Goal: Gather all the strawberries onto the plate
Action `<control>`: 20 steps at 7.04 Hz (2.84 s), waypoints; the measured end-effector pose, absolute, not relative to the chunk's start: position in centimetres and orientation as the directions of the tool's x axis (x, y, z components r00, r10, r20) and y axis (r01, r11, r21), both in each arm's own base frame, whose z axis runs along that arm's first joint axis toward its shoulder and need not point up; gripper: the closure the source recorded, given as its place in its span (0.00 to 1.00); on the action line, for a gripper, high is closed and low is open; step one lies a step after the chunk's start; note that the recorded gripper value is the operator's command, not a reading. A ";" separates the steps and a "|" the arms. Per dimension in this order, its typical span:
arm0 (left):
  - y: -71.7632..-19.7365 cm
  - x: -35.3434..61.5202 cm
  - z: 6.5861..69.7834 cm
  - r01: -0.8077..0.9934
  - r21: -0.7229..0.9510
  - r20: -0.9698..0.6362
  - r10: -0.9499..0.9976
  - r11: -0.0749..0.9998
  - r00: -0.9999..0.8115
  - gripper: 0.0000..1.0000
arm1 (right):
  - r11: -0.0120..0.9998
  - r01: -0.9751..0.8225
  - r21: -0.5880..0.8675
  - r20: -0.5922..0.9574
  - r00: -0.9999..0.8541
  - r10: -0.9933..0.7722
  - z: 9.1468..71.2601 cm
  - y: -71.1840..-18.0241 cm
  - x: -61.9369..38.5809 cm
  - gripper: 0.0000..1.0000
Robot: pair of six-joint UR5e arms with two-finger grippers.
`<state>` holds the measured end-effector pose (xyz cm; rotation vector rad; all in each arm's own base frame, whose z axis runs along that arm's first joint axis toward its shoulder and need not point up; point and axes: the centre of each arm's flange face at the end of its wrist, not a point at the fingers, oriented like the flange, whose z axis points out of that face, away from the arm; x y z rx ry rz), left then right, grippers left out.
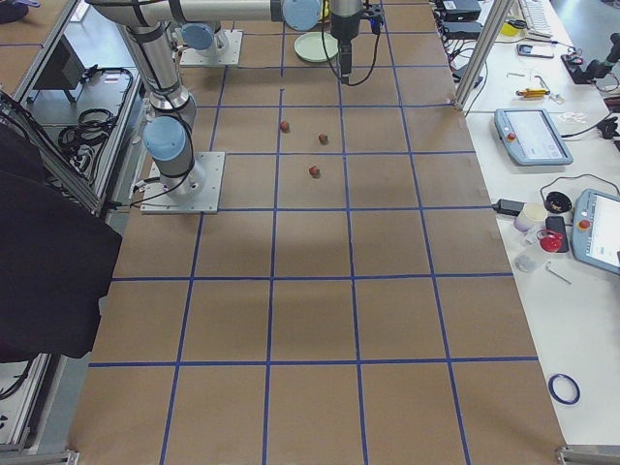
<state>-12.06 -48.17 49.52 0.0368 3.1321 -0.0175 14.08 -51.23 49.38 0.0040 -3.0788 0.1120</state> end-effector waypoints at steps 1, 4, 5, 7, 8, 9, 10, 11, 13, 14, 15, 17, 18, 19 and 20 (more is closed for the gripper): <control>-48.2 -12.1 49.5 0.024 -0.011 -0.010 0.024 1.000 -1.000 0.00 | 0.997 -0.005 -0.073 0.061 -0.998 0.000 49.4 -51.2 14.1 0.00; -48.1 -12.1 49.6 0.024 -0.013 -0.010 0.024 1.000 -1.000 0.00 | 0.997 -0.004 -0.074 0.059 -0.998 0.001 49.5 -51.2 14.1 0.00; -48.1 -12.1 49.6 0.025 -0.013 -0.010 0.025 1.000 -1.000 0.00 | 0.997 -0.001 -0.071 0.052 -0.999 0.003 49.5 -51.2 14.2 0.00; -48.1 -12.1 49.7 0.026 -0.014 -0.010 0.025 1.000 -1.000 0.00 | 0.998 0.013 -0.065 0.022 -1.000 0.014 49.5 -51.1 14.5 0.00; -48.1 -12.1 49.7 0.026 -0.015 -0.010 0.026 1.000 -1.000 0.00 | 0.998 0.023 -0.063 0.002 -1.000 0.023 49.5 -51.1 14.7 0.00; -48.1 -12.1 49.7 0.026 -0.015 -0.010 0.025 1.000 -1.000 0.00 | 0.998 0.027 -0.062 -0.003 -1.000 0.027 49.4 -51.1 14.8 0.00; -48.1 -12.1 49.7 0.025 -0.014 -0.010 0.025 1.000 -1.000 0.00 | 0.998 0.028 -0.061 -0.005 -1.000 0.028 49.4 -51.1 14.8 0.00; -48.1 -12.1 49.7 0.025 -0.014 -0.010 0.025 1.000 -1.000 0.00 | 0.998 0.029 -0.061 -0.006 -1.000 0.029 49.3 -51.1 14.8 0.00; -48.1 -12.1 49.7 0.026 -0.014 -0.010 0.025 1.000 -1.000 0.00 | 0.998 0.029 -0.057 -0.009 -1.000 0.029 49.1 -51.2 14.8 0.00; -48.1 -12.1 49.7 0.026 -0.014 -0.010 0.026 1.000 -1.000 0.00 | 0.999 0.028 -0.044 -0.007 -1.000 0.027 48.4 -51.2 14.8 0.00; -48.1 -12.1 49.6 0.026 -0.013 -0.010 0.026 1.000 -1.000 0.00 | 1.000 0.026 -0.018 0.010 -1.000 0.026 46.7 -51.1 14.7 0.00; -48.1 -12.0 49.6 0.026 -0.012 -0.011 0.026 1.000 -1.000 0.00 | 0.999 0.026 0.033 0.055 -0.998 0.024 42.1 -50.8 14.0 0.00; -48.2 -12.1 49.5 0.027 -0.011 -0.011 0.027 1.000 -1.000 0.00 | 0.998 0.017 0.053 0.068 -0.998 0.013 39.5 -50.5 13.2 0.00; -48.2 -12.1 49.4 0.026 -0.009 -0.011 0.026 1.000 -1.000 0.00 | 0.998 -0.006 0.063 0.076 -0.997 -0.011 36.5 -50.3 11.5 0.00; -48.2 -12.1 49.4 0.026 -0.008 -0.011 0.026 1.000 -1.000 0.00 | 0.997 -0.024 0.070 0.072 -0.997 -0.029 33.4 -49.8 9.1 0.00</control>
